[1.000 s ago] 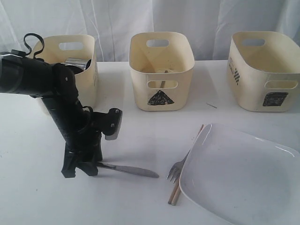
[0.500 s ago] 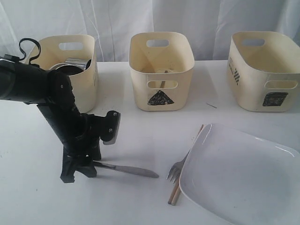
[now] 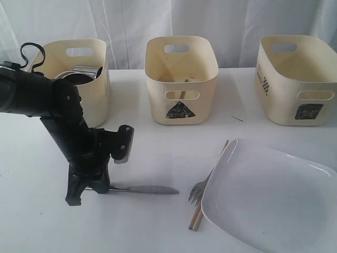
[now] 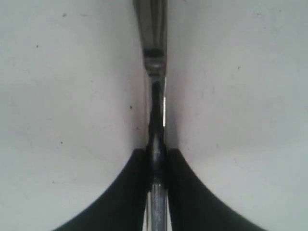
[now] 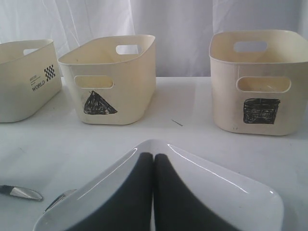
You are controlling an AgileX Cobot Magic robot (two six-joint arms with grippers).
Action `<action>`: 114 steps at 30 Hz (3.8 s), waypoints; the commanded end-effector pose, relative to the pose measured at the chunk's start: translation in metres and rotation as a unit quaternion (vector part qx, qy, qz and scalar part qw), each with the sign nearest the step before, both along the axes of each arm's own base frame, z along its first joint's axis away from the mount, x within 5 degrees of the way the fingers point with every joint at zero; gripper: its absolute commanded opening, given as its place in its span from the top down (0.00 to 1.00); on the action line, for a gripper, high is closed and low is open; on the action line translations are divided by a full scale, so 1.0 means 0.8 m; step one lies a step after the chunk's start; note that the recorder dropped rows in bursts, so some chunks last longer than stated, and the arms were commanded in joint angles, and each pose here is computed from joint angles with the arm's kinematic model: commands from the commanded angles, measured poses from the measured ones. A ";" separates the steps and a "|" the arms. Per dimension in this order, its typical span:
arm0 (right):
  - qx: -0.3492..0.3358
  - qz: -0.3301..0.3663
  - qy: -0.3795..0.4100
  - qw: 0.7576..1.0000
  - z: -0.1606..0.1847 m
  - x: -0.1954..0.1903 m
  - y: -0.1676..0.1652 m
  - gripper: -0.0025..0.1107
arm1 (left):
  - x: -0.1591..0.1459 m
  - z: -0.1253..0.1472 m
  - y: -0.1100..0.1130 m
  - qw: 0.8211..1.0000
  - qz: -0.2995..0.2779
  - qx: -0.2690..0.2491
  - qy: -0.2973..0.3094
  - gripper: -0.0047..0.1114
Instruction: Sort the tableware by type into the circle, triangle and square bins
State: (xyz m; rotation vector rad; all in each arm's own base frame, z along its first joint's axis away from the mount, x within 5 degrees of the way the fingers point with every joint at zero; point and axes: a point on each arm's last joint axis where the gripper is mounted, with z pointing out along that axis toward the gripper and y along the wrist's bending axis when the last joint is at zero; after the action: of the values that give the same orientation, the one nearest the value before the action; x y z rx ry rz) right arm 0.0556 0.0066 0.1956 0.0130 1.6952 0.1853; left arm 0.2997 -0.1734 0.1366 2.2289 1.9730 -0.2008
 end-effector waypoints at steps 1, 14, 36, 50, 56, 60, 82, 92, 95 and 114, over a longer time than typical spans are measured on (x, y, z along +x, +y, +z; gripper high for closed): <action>-0.003 -0.001 -0.003 1.000 -0.001 0.000 0.000 0.98 | -0.011 -0.046 0.023 0.994 -0.054 0.086 0.043 0.96; -0.003 -0.001 -0.003 1.000 -0.001 0.000 0.000 0.98 | 0.003 -0.019 0.030 0.986 0.135 0.091 -0.021 0.96; -0.003 -0.001 -0.003 1.000 -0.001 0.000 0.000 0.98 | -0.007 0.055 0.013 0.977 0.202 -0.043 -0.044 0.96; -0.003 -0.001 -0.003 1.000 -0.001 0.000 0.000 0.98 | -0.009 0.126 -0.003 0.952 0.247 -0.165 -0.066 0.96; -0.003 -0.001 -0.003 1.000 -0.001 0.000 0.000 0.98 | -0.009 0.153 -0.031 0.947 0.232 -0.208 -0.081 0.96; -0.003 -0.001 -0.003 1.000 -0.001 0.000 0.000 0.98 | -0.012 0.170 -0.051 0.944 0.215 -0.230 -0.097 0.96; -0.003 -0.001 -0.003 1.000 -0.001 0.000 0.000 0.98 | 0.056 0.228 -0.101 0.890 0.239 -0.336 -0.193 0.96; -0.003 -0.001 -0.003 1.000 -0.001 0.000 0.000 0.98 | 0.085 0.217 -0.120 0.889 0.236 -0.338 -0.198 0.96; -0.003 -0.001 -0.003 1.000 -0.001 0.000 0.000 0.98 | 0.087 0.223 -0.122 0.886 0.234 -0.344 -0.203 0.96; -0.003 -0.001 -0.003 1.000 -0.001 0.000 0.000 0.98 | 0.097 0.223 -0.132 0.868 0.249 -0.371 -0.217 0.96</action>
State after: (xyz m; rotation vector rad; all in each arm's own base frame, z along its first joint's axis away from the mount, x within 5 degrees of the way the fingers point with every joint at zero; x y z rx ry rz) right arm 0.0556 0.0066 0.1956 0.0130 1.6952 0.1853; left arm 0.3784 -0.2721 0.3111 1.1720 1.7434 -0.2610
